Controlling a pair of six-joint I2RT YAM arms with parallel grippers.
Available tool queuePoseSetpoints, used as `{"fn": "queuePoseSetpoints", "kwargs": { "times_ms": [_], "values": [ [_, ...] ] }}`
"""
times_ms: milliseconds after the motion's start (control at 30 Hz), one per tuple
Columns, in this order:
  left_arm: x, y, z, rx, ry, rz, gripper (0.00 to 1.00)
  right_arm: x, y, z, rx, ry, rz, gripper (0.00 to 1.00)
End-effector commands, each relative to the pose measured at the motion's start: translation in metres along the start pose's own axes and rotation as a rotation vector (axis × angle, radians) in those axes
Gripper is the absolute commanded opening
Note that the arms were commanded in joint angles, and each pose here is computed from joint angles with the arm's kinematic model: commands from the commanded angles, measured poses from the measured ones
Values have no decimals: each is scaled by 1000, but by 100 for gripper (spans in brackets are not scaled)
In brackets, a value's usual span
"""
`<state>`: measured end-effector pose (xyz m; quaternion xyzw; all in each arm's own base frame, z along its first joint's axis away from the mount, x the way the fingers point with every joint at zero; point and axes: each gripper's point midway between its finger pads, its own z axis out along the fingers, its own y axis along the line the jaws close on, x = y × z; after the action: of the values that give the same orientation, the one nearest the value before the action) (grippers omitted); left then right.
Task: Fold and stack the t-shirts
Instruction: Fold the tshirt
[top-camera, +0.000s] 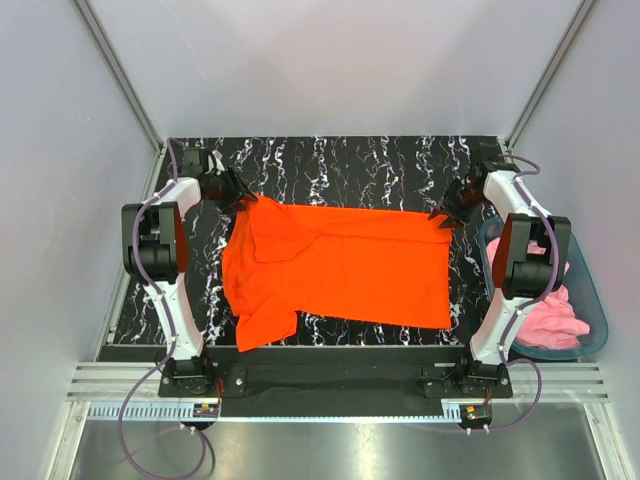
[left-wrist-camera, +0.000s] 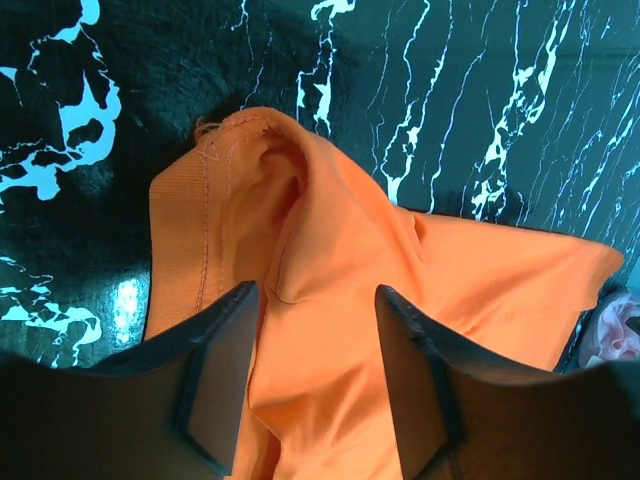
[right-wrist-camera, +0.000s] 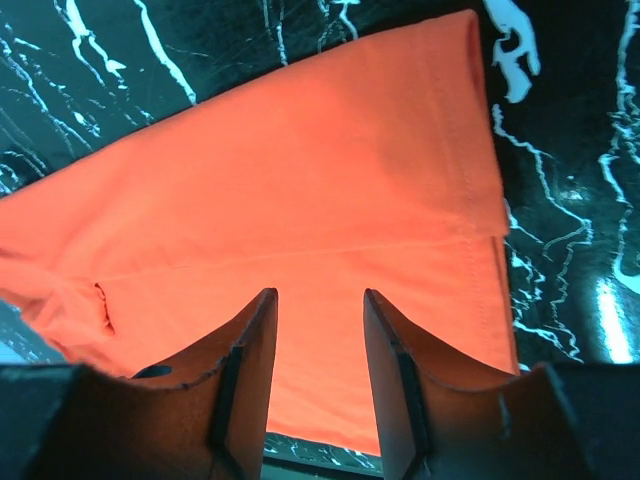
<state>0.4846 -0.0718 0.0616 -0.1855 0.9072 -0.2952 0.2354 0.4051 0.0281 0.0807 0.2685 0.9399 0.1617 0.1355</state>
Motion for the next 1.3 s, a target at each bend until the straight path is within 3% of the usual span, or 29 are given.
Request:
{"fn": "queuePoseSetpoints", "kwargs": {
  "times_ms": [0,367,467,567,600,700,733,900,967,1033,1267],
  "values": [
    [-25,-17,-2,59,-64,42,52,-7,19,-8,-102,-36,-16,47],
    [-41,-13,17,45,-72,-17,53,-18,13,5,-67,-43,-18,47],
    [-39,-8,25,42,-64,-49,51,-24,1,9,-10,-66,-31,55],
    [-42,-7,28,36,-75,-57,39,-35,-11,14,42,-89,-41,57],
    [-43,-4,28,29,-78,-62,26,-39,-13,13,51,-91,-39,57],
    [-48,2,21,-2,-105,-73,8,-47,-18,17,67,-94,-24,56],
    [-51,6,17,-20,-123,-72,0,-49,-19,21,67,-91,-22,55],
    [-53,12,-6,-66,-183,-56,0,-58,-9,27,31,-85,-16,48],
    [-48,15,-10,-61,-191,-72,0,-57,-5,33,8,-65,2,35],
    [-46,14,-9,-39,-195,-83,0,-57,-5,41,-1,-48,15,29],
    [-48,18,-16,-40,-261,-115,0,-53,-28,65,81,-31,115,20]
  ]
}}
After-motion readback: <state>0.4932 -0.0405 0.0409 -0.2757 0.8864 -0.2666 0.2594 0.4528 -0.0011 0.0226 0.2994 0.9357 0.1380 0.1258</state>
